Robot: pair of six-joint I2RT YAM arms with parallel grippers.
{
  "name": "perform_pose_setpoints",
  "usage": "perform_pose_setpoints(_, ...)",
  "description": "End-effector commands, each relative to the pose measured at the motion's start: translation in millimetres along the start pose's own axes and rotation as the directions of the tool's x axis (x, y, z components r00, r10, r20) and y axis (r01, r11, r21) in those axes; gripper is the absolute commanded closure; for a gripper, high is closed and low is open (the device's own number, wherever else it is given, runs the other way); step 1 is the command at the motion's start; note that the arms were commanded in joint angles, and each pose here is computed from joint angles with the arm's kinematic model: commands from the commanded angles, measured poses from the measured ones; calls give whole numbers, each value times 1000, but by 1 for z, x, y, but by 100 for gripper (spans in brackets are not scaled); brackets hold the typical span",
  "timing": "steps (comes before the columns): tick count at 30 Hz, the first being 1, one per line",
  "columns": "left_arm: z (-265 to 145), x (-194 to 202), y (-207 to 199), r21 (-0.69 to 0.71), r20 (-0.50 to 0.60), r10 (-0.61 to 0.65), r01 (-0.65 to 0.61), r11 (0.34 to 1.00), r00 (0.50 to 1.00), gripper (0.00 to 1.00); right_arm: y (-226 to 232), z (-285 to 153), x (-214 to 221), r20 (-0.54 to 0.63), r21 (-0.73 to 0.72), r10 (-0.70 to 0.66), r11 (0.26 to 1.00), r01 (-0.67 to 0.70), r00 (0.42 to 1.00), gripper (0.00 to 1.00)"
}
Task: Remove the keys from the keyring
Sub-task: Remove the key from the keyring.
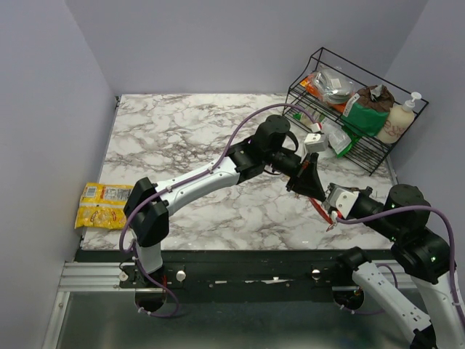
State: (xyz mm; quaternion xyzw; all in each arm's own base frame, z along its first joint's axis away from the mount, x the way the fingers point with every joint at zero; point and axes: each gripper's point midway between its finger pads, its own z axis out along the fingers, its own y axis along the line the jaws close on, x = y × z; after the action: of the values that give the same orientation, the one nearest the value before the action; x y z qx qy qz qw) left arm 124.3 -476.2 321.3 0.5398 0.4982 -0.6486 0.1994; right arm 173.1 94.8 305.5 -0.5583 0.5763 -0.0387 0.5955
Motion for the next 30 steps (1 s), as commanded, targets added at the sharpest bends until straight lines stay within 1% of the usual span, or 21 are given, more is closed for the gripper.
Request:
perform_pose_setpoints(1, 6, 28, -20, 67, -97, -102, 109, 992, 990, 100, -54, -20, -14, -24, 210, -53, 976, 57, 998, 99)
perform_pose_setpoints(3, 7, 29, -23, 73, -105, -100, 108, 992, 989, 100, -57, -20, -13, -32, 222, -55, 973, 61, 998, 99)
perform_pose_setpoints(6, 11, 32, -25, 80, -121, -93, 103, 991, 988, 100, -69, -19, -9, -57, 280, -51, 958, 65, 997, 99)
perform_pose_setpoints(7, 12, 34, -24, 82, -126, -87, 98, 992, 988, 100, -77, -21, -9, -63, 320, -49, 945, 67, 997, 99)
perform_pose_setpoints(9, 15, 37, -27, 88, -140, -88, 101, 991, 986, 100, -82, -20, -8, -67, 344, -38, 937, 59, 997, 99)
perform_pose_setpoints(11, 19, 39, -25, 83, -149, -74, 87, 993, 986, 100, -90, -21, -14, -47, 369, -43, 928, 57, 998, 99)
perform_pose_setpoints(13, 23, 45, -26, 80, -170, -83, 97, 992, 982, 100, -100, -25, -15, -57, 409, -31, 911, 52, 998, 99)
perform_pose_setpoints(17, 27, 48, -25, 73, -182, -71, 86, 994, 981, 100, -111, -34, -27, -33, 438, -26, 898, 38, 999, 99)
perform_pose_setpoints(24, 28, 56, -7, -29, -205, -81, 76, 997, 975, 100, -110, -40, -34, -10, 427, -32, 904, 33, 999, 99)
perform_pose_setpoints(27, 28, 59, 6, -97, -214, -85, 65, 993, 973, 100, -108, -44, -35, -14, 422, -40, 906, 42, 999, 99)
perform_pose_setpoints(28, 27, 61, 15, -142, -217, -90, 59, 988, 972, 100, -107, -45, -34, -17, 418, -42, 907, 45, 999, 99)
perform_pose_setpoints(30, 25, 62, 22, -175, -221, -92, 53, 983, 971, 100, -105, -47, -33, -28, 413, -54, 909, 61, 998, 99)
